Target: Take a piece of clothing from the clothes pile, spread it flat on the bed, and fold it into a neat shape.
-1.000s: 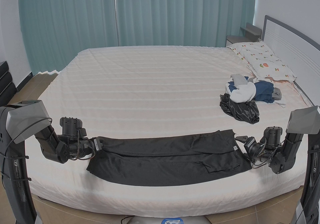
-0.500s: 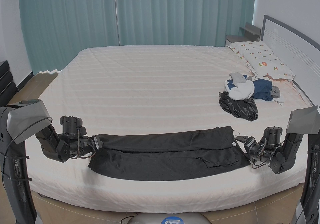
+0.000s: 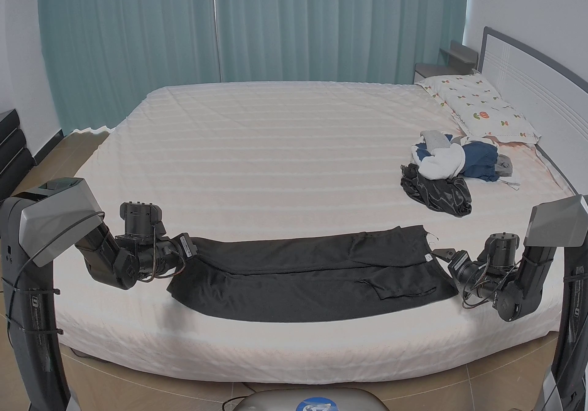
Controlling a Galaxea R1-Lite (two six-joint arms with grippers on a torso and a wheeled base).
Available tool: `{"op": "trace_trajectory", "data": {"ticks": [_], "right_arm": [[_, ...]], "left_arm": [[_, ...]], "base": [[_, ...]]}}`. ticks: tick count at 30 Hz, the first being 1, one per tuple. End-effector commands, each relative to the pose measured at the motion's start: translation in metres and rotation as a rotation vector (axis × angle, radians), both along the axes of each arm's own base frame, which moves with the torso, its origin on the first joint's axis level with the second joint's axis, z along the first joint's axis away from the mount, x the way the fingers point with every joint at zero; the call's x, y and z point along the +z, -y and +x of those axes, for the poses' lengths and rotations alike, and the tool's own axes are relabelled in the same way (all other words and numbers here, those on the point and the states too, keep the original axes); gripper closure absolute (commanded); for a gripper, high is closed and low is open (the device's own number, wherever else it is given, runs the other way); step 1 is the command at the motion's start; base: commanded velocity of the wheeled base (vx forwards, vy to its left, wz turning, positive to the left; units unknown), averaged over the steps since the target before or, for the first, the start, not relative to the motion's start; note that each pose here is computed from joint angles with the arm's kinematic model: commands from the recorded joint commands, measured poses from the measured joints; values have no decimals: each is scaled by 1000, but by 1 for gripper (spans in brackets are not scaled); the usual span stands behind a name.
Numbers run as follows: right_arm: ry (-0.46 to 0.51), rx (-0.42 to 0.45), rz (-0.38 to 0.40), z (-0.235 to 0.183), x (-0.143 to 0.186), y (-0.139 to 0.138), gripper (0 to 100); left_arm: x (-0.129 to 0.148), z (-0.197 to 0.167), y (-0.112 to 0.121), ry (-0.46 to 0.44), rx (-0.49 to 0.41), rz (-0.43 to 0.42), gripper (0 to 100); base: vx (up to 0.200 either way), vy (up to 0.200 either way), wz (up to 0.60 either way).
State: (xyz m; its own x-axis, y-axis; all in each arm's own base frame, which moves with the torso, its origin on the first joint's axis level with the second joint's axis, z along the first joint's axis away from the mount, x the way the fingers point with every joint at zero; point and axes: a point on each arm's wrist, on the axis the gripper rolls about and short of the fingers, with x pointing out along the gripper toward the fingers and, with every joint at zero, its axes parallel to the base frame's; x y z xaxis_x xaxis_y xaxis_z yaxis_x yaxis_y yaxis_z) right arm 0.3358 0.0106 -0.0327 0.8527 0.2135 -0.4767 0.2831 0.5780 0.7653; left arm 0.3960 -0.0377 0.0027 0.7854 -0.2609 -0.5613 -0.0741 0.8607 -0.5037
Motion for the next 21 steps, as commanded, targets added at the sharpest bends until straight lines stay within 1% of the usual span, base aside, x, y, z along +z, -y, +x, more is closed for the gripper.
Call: {"op": "trace_trajectory", "data": {"ticks": [1, 7, 13, 14, 15, 17, 21], "right_arm": [[-4, 1, 0, 0, -2, 0, 0], [-9, 0, 1, -2, -2, 0, 0], [4, 1, 1, -4, -2, 0, 0], [4, 1, 1, -4, -2, 0, 0], [4, 1, 1, -4, -2, 0, 0], [1, 1, 1, -4, -3, 0, 0], [4, 1, 1, -4, -2, 0, 0]], "left_arm": [[0, -1, 4, -6, 3, 8, 100], [4, -2, 15, -7, 20, 42, 100], [22, -8, 22, -6, 6, 44, 100], [30, -10, 26, -13, 1, 48, 100], [30, -10, 26, -13, 1, 48, 100], [39, -11, 29, -7, 1, 55, 100], [49, -12, 39, -23, 1, 79, 100]], "base": [[0, -200, 0], [0, -200, 0], [0, -200, 0], [0, -200, 0], [0, -200, 0], [0, -200, 0], [0, -200, 0]]}}
